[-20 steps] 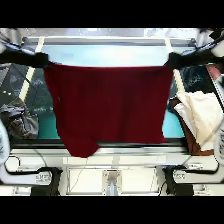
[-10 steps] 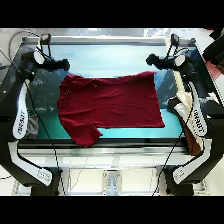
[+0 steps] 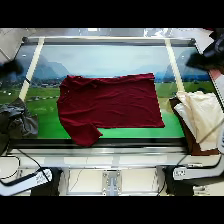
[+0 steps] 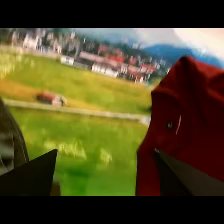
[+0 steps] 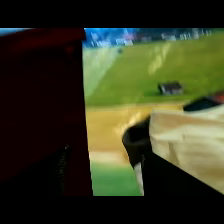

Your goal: Fold the shirts.

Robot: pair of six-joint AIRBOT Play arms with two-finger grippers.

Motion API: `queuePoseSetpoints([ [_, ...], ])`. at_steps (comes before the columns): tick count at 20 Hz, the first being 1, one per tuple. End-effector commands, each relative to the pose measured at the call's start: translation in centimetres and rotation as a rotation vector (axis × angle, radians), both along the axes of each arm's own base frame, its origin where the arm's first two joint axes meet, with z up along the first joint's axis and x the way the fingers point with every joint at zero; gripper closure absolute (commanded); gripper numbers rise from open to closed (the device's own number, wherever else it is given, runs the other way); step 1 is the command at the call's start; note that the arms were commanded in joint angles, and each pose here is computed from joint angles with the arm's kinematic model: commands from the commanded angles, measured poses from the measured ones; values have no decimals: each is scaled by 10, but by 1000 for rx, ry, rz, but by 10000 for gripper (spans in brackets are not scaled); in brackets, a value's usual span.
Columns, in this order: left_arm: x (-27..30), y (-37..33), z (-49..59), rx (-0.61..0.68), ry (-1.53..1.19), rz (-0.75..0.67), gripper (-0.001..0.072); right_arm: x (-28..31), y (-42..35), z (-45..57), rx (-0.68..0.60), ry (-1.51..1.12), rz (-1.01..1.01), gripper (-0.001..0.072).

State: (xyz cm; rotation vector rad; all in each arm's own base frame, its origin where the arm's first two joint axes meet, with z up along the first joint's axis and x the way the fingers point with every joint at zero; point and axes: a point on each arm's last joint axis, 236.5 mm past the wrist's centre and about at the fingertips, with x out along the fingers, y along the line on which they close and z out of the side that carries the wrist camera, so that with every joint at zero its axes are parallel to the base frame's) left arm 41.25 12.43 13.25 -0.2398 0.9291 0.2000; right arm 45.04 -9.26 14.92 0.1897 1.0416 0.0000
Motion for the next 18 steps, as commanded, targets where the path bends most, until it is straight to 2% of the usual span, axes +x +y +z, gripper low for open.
queuePoseSetpoints([
  [1,-92,-34,-93,-296,146,121,13,-84,4,-39,132,117,-39,227],
  [3,-127,-64,-148,-413,212,168,13,-98,34,-71,254,58,-82,222],
  [6,-155,-115,-196,-601,272,150,14,-113,68,-113,415,31,-164,222],
  [8,-154,-122,-210,-638,240,171,15,-123,82,-128,485,74,-174,223],
  [12,-144,-127,-219,-679,209,171,26,-120,87,-125,516,57,-172,223],
  [14,-131,-138,-216,-744,170,140,138,-118,92,-120,537,46,-155,223],
  [18,-128,-151,-234,-784,213,142,138,-120,96,-114,541,34,-142,223],
])
